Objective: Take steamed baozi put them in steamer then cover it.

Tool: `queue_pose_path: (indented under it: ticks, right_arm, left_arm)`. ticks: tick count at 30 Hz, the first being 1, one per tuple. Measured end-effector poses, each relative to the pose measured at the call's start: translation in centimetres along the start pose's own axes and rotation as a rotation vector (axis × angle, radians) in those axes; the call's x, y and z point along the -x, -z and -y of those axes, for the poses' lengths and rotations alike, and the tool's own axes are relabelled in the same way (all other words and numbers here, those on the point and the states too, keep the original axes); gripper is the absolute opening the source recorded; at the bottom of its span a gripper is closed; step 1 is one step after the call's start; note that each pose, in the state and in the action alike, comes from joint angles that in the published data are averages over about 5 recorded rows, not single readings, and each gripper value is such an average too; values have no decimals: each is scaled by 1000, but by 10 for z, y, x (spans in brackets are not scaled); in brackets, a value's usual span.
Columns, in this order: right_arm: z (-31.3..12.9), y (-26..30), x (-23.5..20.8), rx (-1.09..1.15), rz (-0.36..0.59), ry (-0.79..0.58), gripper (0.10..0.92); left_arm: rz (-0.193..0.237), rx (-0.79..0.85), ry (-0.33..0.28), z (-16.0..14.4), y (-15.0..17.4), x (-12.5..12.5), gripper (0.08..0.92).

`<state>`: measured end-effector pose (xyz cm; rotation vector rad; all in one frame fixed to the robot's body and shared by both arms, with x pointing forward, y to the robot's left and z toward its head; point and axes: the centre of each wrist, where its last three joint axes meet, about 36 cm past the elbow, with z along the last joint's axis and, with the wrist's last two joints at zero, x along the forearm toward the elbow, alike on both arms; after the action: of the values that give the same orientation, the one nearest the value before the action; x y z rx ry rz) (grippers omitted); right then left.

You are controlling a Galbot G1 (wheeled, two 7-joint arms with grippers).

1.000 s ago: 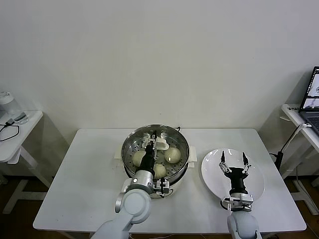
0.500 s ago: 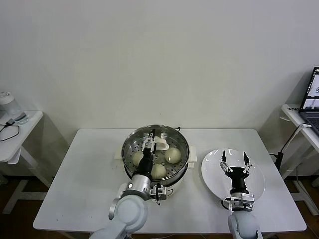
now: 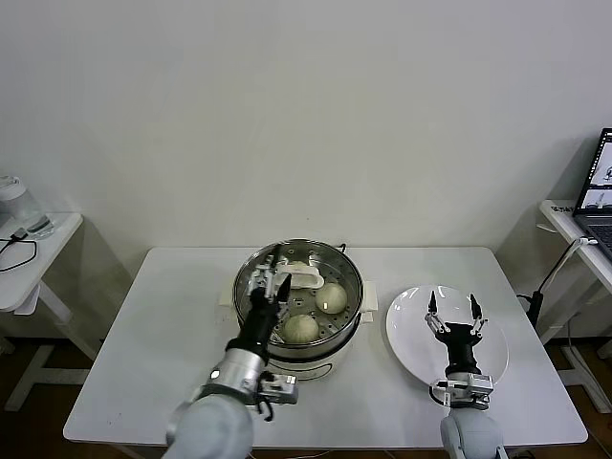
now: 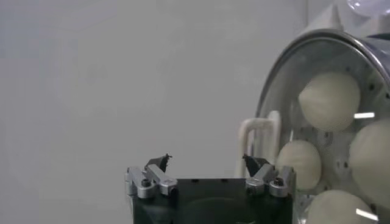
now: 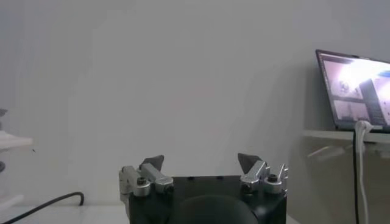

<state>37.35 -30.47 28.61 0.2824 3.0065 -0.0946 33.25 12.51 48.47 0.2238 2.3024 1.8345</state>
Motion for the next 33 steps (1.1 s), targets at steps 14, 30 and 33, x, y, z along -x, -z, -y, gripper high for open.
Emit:
queue_pose_path:
  ticks: [14,30,33]
  right_arm:
    - [-11,7,-14,76,-51,8,823]
    - [-20,15,-33,102,-74,8,823]
    - [-22,17,-36,100,-77,14,823]
  left_arm:
    - [60,-614,113,4,-105,0,823]
    - [-3,-983,67,62,-189,-15,823]
    - [-7,-1003,63,69,-196,-18,823]
